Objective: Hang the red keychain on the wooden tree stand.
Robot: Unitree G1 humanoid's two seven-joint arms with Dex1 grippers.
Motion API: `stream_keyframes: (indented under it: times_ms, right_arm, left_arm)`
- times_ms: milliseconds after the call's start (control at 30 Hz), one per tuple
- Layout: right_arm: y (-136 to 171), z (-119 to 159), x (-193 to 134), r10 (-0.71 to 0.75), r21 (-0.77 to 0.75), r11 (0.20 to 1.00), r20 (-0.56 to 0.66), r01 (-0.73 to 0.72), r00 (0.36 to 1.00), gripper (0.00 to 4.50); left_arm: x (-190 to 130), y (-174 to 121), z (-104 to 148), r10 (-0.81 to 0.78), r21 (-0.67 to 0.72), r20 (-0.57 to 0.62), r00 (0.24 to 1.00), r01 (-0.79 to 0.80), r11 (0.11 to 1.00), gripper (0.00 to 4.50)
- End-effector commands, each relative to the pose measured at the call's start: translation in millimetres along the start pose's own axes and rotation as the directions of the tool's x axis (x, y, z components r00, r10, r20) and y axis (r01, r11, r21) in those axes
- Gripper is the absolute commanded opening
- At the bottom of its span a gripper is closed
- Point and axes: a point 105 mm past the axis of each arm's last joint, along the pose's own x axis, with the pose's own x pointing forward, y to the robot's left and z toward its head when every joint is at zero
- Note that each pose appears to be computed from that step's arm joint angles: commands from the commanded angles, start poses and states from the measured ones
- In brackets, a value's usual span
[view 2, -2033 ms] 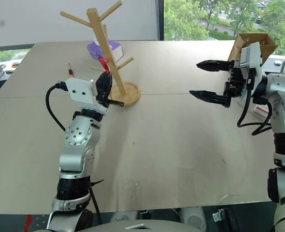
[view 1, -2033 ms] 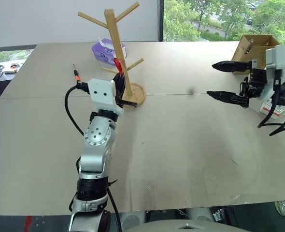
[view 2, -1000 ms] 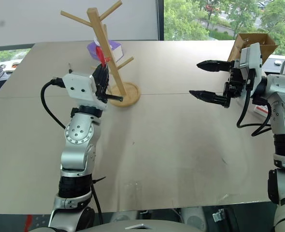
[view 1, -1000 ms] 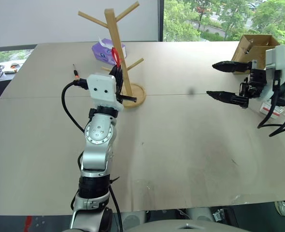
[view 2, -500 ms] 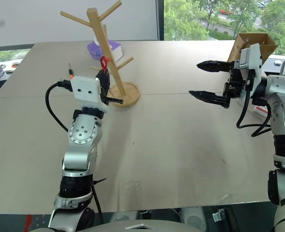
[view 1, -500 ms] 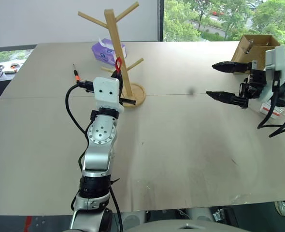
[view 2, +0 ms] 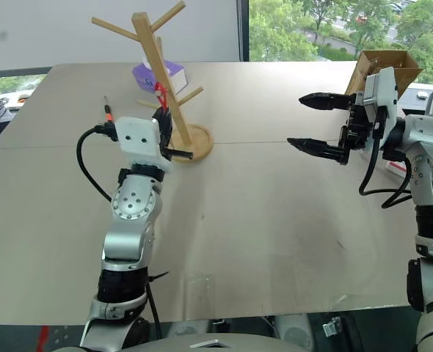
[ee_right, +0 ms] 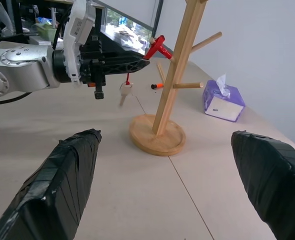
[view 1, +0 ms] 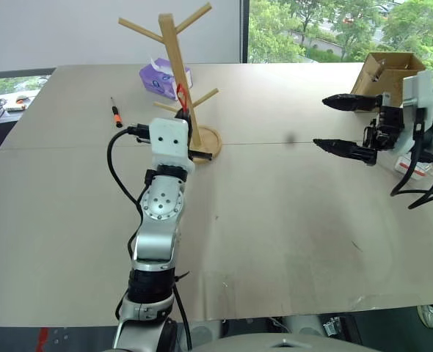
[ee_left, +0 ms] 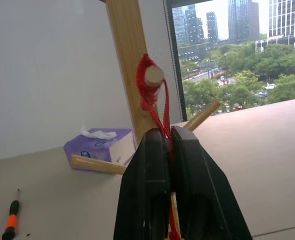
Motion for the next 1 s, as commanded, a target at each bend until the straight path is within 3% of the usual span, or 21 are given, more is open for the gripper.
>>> stream_keyframes:
  times_ms: [33, 533, 667, 733, 800, 833, 867, 900, 1000]
  right_arm:
    - [-1.1, 16.8, -4.7, -0.016, -0.062, 0.998, 0.039, 0.018, 0.999, 4.50]
    - [-0.9, 16.1, -5.5, -0.025, -0.057, 0.998, 0.036, 0.027, 0.999, 4.50]
    - [-0.2, 15.7, -6.0, -0.027, -0.055, 0.998, 0.037, 0.029, 0.999, 4.50]
    - [-0.1, 15.2, -6.1, -0.029, -0.053, 0.998, 0.038, 0.031, 0.999, 4.50]
    - [-0.2, 14.9, -6.1, -0.032, -0.050, 0.998, 0.040, 0.034, 0.999, 4.50]
    - [0.0, 14.1, -5.8, -0.036, -0.045, 0.998, 0.043, 0.038, 0.998, 4.50]
    - [0.0, 13.4, -5.4, -0.042, -0.039, 0.998, 0.048, 0.044, 0.998, 4.50]
    - [-0.5, 12.5, -4.6, -0.058, -0.023, 0.998, 0.060, 0.059, 0.997, 4.50]
    - [-6.1, 7.8, -2.0, -0.147, 0.037, 0.989, 0.104, 0.144, 0.984, 4.50]
  left_arm:
    - [2.2, 8.7, 15.8, 0.031, 0.028, 0.051, 0.998, -0.032, 0.999, 0.03]
    - [22.2, 31.3, 6.1, 0.133, 0.033, 0.000, 0.991, -0.133, 0.991, 0.03]
    - [20.1, 25.2, 5.7, 0.110, 0.008, 0.004, 0.994, -0.110, 0.994, 1.36]
    - [18.6, 21.3, 4.2, 0.097, -0.002, -0.001, 0.995, -0.097, 0.995, 2.28]
    - [17.3, 19.1, 2.8, 0.088, -0.004, -0.005, 0.996, -0.088, 0.996, 3.48]
    - [16.1, 17.5, 2.9, 0.081, -0.003, -0.002, 0.997, -0.081, 0.997, 3.66]
    - [15.0, 16.4, 2.9, 0.076, -0.002, 0.000, 0.997, -0.076, 0.997, 4.16]
    - [13.0, 16.1, 2.5, 0.074, -0.003, 0.000, 0.997, -0.074, 0.997, 4.44]
    - [5.0, 18.1, -0.5, 0.066, -0.027, -0.005, 0.998, -0.066, 0.997, 4.44]
